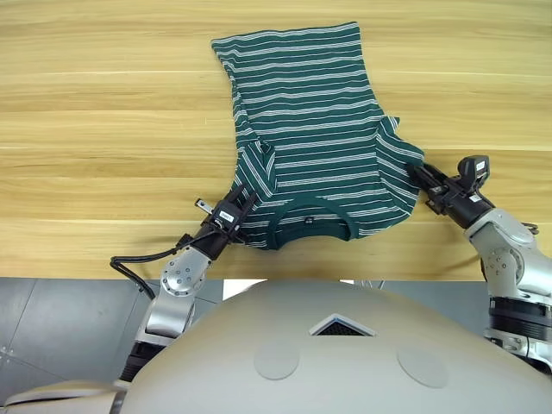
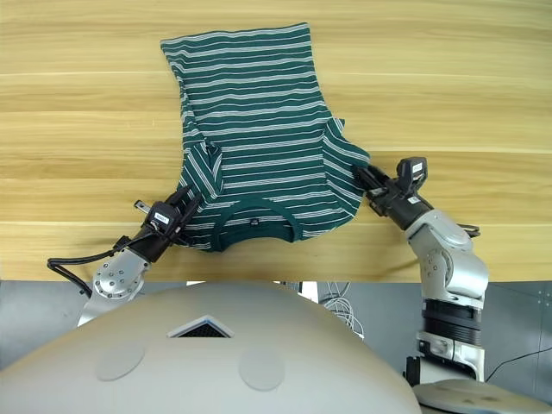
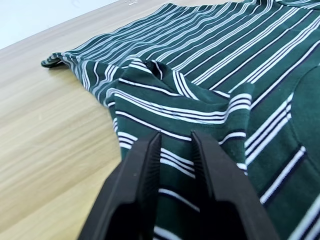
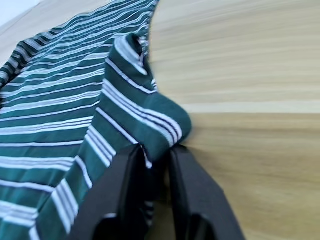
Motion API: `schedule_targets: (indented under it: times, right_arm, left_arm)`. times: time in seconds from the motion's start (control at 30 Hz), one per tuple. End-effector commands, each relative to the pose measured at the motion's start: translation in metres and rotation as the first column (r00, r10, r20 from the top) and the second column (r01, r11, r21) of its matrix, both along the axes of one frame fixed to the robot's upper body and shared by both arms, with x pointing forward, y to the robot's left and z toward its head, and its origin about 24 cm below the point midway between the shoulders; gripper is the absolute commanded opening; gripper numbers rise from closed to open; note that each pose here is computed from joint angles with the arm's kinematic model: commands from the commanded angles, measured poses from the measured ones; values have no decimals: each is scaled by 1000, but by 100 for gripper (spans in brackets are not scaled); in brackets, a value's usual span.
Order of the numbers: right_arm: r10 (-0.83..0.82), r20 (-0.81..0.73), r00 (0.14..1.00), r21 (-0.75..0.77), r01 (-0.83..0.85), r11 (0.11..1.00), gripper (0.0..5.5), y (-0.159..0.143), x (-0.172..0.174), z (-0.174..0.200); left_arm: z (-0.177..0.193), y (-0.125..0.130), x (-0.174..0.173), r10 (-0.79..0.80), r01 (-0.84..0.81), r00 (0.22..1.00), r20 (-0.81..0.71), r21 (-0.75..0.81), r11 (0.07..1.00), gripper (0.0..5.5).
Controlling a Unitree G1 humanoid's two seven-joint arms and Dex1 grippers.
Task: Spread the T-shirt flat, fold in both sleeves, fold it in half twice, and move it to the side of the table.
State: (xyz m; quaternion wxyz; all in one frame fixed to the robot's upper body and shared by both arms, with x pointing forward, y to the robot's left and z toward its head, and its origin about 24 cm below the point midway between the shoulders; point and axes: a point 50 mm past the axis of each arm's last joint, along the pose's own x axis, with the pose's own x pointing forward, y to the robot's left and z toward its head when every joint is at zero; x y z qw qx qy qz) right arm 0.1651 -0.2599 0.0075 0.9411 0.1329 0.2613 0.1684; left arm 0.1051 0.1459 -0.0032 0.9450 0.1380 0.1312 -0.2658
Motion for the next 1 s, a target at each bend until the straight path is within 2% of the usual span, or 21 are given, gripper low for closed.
schedule_targets:
  times: [0.03, 0.1, 0.23, 0.3, 0.47, 0.63, 0.77, 0.93, 1.0]
  right_arm:
    - [7, -4, 1000, -1, -7, 1000, 19, 5, -2, -2]
    - [43, 53, 998, -33, -41, 999, 3, 8, 1, 6]
    - [194, 208, 959, -228, -146, 963, 3, 16, 3, 29]
    - [323, 226, 919, -417, -209, 884, 3, 22, 0, 33]
    - [481, 245, 842, -585, -267, 766, 3, 46, -7, 34]
    - [610, 195, 768, -678, -344, 649, 3, 71, -11, 23]
    - [646, 153, 748, -688, -389, 613, 3, 82, -15, 13]
    - [674, 75, 735, -687, -451, 569, 3, 81, -21, 6]
    - [683, 59, 728, -689, -466, 555, 38, 80, -23, 7]
  left_arm:
    - [-11, 1, -10, -12, 14, 996, -86, 31, 999, 101]
    - [-12, 1, -10, -14, 17, 996, -86, 34, 999, 101]
    - [-12, -1, -10, -20, 24, 996, -88, 36, 999, 101]
    - [-13, -2, -9, -30, 33, 996, -88, 36, 999, 101]
    - [-13, -3, -6, -47, 51, 995, -88, 41, 998, 101]
    - [-15, -5, -5, -63, 67, 994, -91, 44, 997, 101]
    - [-16, -6, -6, -91, 97, 991, -98, 62, 993, 101]
    - [-18, -3, -10, -112, 124, 988, -110, 103, 987, 101]
    - [-18, 0, -10, -117, 131, 987, -113, 124, 984, 101]
